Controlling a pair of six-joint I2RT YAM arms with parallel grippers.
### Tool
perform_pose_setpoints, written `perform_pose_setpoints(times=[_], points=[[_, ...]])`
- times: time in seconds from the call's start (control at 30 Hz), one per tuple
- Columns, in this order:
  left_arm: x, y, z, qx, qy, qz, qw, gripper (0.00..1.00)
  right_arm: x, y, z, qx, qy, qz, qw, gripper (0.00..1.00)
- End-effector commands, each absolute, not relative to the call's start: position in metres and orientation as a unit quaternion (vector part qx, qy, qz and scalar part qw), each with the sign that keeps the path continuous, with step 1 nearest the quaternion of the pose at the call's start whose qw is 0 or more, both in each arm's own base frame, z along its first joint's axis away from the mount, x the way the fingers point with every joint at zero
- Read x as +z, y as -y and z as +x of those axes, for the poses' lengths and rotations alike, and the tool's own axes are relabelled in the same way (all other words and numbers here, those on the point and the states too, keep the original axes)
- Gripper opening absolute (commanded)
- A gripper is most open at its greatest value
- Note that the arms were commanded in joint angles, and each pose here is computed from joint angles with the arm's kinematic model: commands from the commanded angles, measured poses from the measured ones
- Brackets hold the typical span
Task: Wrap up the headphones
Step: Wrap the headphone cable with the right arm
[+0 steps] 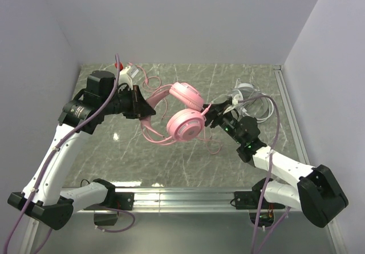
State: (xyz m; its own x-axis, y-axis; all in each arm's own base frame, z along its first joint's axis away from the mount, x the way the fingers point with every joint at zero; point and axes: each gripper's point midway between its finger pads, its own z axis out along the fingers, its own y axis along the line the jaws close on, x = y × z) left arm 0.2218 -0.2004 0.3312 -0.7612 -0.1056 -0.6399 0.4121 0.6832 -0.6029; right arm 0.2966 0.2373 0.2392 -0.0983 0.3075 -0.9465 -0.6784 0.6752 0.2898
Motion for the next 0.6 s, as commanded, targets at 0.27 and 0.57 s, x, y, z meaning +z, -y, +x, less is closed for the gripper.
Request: perform_pose_setpoints(times=[0.27, 0.57], points=[[0.357, 0.208, 0.215, -0.425, -0.828, 0.108, 0.351, 0.01, 0.290, -0.252, 0.305, 0.394, -0.577, -0.174, 0.694, 0.56], [0.357, 0.212, 0.225, -0.427, -0.829, 0.099, 0.347, 0.00, 0.286, -0.274, 0.290, 0.436, -0.565, -0.198, 0.672, 0.58]])
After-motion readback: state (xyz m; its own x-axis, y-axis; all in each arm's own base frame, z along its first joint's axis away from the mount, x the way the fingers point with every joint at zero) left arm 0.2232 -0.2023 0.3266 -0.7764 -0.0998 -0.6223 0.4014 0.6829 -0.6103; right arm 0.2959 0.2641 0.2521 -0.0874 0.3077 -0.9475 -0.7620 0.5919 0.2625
